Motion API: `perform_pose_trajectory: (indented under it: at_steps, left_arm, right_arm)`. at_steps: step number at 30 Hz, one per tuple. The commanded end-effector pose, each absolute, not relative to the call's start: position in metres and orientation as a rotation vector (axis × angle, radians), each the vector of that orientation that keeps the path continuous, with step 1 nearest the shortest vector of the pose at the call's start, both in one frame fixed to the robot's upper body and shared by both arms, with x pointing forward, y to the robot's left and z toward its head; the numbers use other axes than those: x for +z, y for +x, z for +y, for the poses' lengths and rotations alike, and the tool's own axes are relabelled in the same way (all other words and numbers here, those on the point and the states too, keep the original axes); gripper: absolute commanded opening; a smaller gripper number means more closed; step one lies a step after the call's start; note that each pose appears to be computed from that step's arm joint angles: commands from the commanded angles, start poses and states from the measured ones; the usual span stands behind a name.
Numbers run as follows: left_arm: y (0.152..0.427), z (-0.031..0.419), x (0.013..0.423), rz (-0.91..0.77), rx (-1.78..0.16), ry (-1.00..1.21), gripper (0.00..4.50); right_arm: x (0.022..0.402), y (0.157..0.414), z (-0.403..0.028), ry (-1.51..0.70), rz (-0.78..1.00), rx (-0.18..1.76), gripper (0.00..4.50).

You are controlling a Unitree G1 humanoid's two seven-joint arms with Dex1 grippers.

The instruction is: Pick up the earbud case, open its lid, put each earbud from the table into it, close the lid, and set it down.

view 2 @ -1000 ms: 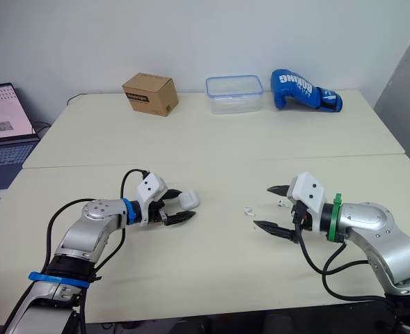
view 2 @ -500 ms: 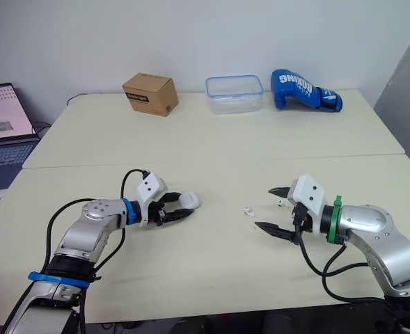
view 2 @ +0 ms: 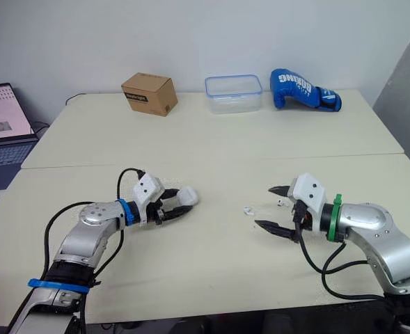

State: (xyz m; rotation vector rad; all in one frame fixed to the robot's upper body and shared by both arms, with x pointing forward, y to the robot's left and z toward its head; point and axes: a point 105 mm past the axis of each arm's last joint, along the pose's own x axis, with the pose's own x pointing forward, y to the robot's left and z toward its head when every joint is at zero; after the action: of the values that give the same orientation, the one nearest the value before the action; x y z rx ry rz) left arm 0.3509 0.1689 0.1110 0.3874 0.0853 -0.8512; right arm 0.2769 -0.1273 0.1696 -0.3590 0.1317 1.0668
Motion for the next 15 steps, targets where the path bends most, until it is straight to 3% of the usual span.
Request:
perform_pose_trajectory:
  at_steps: [1, 15]
  left_arm:
    - [0.348, 0.167, 0.145, -0.105, -0.818, 0.483, 2.72]
    - [0.316, 0.112, 0.199, -0.396, -1.05, 0.759, 2.72]
  right_arm:
    - [0.188, 0.279, -0.129, -0.297, 0.115, 1.066, 4.5]
    - [0.221, 0.281, -0.106, 0.054, 0.369, 1.185, 4.5]
